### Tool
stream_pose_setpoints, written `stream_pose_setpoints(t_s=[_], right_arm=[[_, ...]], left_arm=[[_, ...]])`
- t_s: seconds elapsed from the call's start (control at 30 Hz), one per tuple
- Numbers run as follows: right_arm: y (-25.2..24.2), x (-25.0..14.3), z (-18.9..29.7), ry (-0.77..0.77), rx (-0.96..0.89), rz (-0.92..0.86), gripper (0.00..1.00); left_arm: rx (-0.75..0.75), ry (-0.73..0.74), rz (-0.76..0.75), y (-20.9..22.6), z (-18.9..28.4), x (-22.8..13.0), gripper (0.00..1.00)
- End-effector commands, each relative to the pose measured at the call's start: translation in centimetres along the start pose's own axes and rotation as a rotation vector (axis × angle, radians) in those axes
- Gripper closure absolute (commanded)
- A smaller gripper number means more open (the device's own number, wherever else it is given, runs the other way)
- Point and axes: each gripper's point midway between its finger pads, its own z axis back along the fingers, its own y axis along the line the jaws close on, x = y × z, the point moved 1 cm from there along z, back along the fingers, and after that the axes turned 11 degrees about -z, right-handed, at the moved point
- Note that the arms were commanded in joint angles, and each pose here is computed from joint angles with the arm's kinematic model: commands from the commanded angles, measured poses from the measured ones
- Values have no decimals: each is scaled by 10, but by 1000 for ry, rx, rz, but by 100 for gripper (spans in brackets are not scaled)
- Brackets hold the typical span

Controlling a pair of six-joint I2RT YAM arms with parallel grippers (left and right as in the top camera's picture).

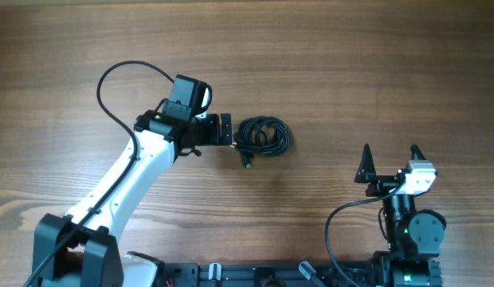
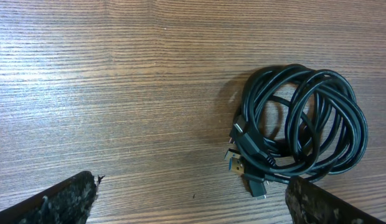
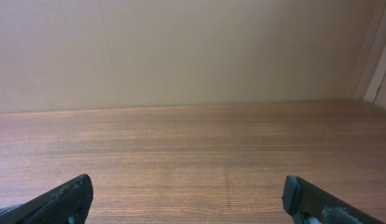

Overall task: Untangle cables
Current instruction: 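Move the left gripper to the left side of the black cable coil, then move the right gripper to the right side of the cable coil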

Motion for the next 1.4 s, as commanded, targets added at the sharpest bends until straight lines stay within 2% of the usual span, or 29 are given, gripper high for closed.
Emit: stream_pose_setpoints(t_s=[0.0, 0.1, 0.23, 0.3, 0.43, 0.57, 0.67, 0.9, 1.03, 1.13, 1.27, 1.37], right_arm=[[-1, 3, 1, -18, -12, -5, 0], [-5, 5, 1, -25, -34, 58, 0], [4, 4, 1, -18, 18, 57, 0], [5, 10, 1, -43, 24, -11, 0], [18, 34, 4, -124, 115, -312, 0], [43, 52, 12, -110, 258, -404, 0], [51, 61, 15, -71, 273, -405, 0], [64, 61, 4, 215, 235, -446, 0], [78, 45, -14, 441, 256, -494, 0], [83, 10, -29, 677, 220, -650, 0], [79, -40, -41, 889, 128, -804, 0], [83, -66, -48, 995, 148, -846, 0]], left_arm=[[9, -12, 3, -1, 2, 6, 0], [9, -11, 3, -1, 2, 6, 0], [9, -13, 3, -1, 2, 7, 0], [9, -12, 3, -1, 2, 6, 0], [9, -12, 3, -1, 2, 6, 0], [9, -12, 3, -1, 2, 6, 0], [9, -13, 3, -1, 2, 6, 0], [8, -16, 3, -1, 2, 7, 0], [8, -17, 3, -1, 2, 7, 0], [8, -17, 3, -1, 2, 7, 0], [8, -17, 3, -1, 2, 7, 0], [8, -17, 3, -1, 2, 7, 0]])
